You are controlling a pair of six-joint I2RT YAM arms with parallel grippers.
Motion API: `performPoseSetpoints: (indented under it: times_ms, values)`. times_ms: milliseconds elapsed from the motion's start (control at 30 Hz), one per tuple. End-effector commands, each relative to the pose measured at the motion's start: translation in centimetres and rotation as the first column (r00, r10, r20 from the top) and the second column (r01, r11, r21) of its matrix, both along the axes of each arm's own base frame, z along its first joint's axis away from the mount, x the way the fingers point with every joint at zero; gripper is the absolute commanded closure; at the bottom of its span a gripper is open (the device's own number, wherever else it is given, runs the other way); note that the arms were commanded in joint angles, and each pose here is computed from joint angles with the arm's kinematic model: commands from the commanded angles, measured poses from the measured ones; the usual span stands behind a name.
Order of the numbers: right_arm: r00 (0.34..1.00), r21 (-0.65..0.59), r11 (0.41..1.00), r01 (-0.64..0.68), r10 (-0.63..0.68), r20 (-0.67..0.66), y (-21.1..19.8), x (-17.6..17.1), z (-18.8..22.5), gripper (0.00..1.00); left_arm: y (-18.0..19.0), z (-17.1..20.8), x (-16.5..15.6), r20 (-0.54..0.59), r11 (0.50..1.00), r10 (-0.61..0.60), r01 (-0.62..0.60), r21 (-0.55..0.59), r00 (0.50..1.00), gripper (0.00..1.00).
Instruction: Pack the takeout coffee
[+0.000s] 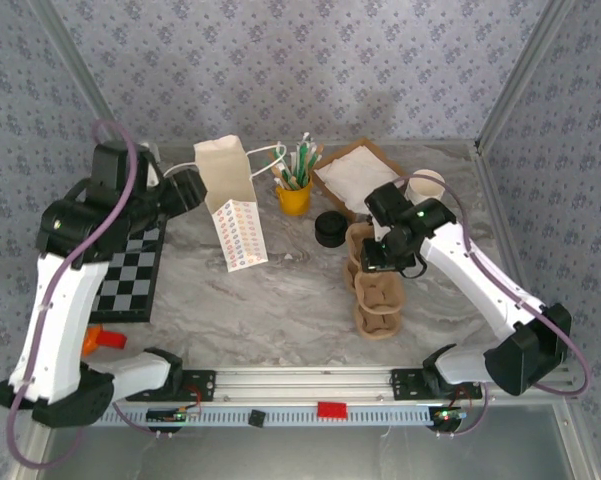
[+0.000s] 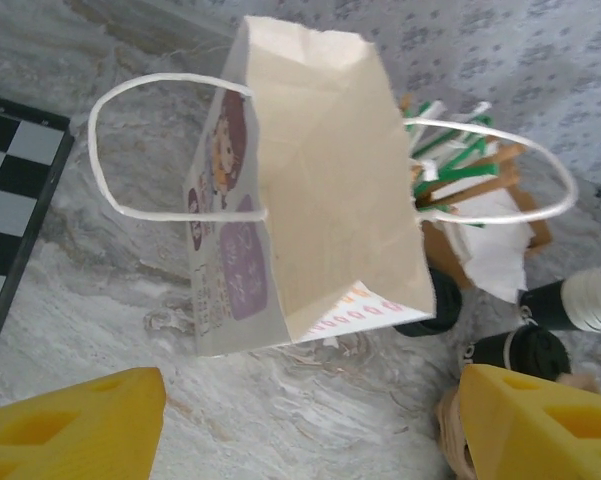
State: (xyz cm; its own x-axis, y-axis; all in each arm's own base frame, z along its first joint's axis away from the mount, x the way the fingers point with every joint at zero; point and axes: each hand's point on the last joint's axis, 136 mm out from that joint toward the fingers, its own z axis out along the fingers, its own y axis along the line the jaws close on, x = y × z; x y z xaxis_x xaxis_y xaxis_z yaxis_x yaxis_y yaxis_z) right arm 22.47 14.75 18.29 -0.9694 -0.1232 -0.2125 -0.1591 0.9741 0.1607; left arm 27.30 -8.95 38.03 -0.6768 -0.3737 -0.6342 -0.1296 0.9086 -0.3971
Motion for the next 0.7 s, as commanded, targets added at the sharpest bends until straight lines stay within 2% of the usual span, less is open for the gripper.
performPoseSetpoints:
  times_ms: [0, 233, 333, 433, 667]
  values:
    - [1.0, -0.025, 1.0, 0.006, -0.007, -0.002, -0.3, -0.2, 1.5, 0.69, -0.5, -3.9, 1.6, -0.159, 0.998, -0.05, 0.053, 0.019, 0.986, 0.25]
    - [0.999, -0.003, 0.999, 0.037, -0.037, -0.006, 0.4, -0.4, 2.3, 0.68, -0.4, -6.3, 6.3, -0.208, 0.995, -0.093, 0.097, 0.007, 0.974, 0.29]
    - [0.999, 0.013, 0.999, 0.037, -0.037, -0.007, 1.0, -0.3, 2.6, 0.68, 0.0, -7.4, 7.9, -0.25, 0.994, -0.1, 0.11, 0.025, 0.963, 0.34]
    - [0.999, 0.019, 0.999, 0.035, -0.035, -0.002, 1.4, 0.0, 3.2, 0.68, -0.4, -7.6, 9.3, -0.246, 0.991, -0.123, 0.132, 0.019, 0.961, 0.4]
    - [0.999, 0.016, 1.0, -0.009, 0.01, -0.038, 1.9, -0.3, 3.6, 0.68, -0.5, -9.3, 11.4, -0.276, 0.989, -0.129, 0.145, 0.04, 0.952, 0.62]
